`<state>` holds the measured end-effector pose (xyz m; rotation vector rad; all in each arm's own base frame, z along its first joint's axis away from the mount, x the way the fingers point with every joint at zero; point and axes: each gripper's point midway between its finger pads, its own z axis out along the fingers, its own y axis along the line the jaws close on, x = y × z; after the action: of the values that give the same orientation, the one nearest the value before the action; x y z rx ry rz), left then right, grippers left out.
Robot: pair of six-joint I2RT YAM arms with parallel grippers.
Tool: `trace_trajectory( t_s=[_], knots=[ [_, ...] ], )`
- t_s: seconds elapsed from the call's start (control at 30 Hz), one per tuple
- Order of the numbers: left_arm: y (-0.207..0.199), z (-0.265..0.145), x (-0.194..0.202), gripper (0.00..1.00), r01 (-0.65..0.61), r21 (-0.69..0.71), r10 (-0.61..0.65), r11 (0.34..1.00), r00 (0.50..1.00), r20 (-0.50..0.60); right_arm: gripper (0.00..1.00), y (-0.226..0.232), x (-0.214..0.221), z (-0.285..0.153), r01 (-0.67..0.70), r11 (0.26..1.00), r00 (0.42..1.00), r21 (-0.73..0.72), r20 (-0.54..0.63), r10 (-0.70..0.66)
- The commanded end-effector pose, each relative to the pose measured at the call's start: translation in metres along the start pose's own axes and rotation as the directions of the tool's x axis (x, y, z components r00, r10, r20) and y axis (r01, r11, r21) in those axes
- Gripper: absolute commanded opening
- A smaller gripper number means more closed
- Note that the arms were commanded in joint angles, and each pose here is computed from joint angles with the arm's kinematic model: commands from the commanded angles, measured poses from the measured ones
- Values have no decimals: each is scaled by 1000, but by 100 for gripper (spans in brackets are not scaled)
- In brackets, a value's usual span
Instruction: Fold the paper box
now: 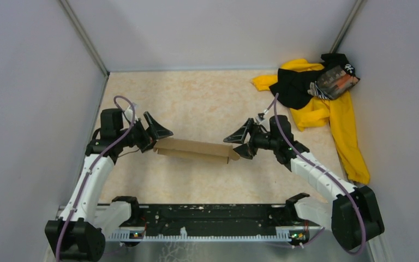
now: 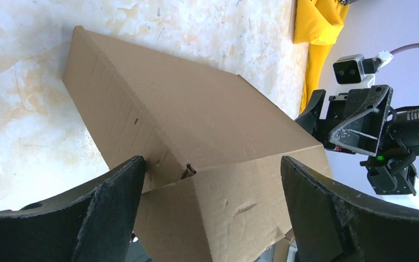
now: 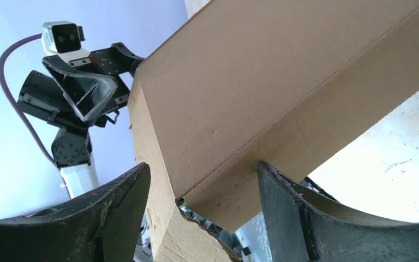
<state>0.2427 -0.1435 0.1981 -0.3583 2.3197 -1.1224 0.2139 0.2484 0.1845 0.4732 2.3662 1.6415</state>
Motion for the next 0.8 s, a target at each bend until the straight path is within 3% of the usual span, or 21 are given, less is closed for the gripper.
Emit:
trace_trajectory(
  t_s=[0.0, 0.37, 0.77],
  knots=[
    [-39, -18, 37, 97, 132, 118, -107, 984, 973, -203, 71, 63, 17, -15, 65, 979, 995, -194, -64, -79],
    [-46, -25, 44, 98, 226, 136, -191, 965, 955, -226, 71, 52, 22, -16, 12, 982, 997, -187, -73, -27],
    [-55, -26, 34, 99, 239, 122, -208, 963, 952, -223, 71, 45, 21, -11, -19, 980, 996, -198, -87, 2]
  ],
)
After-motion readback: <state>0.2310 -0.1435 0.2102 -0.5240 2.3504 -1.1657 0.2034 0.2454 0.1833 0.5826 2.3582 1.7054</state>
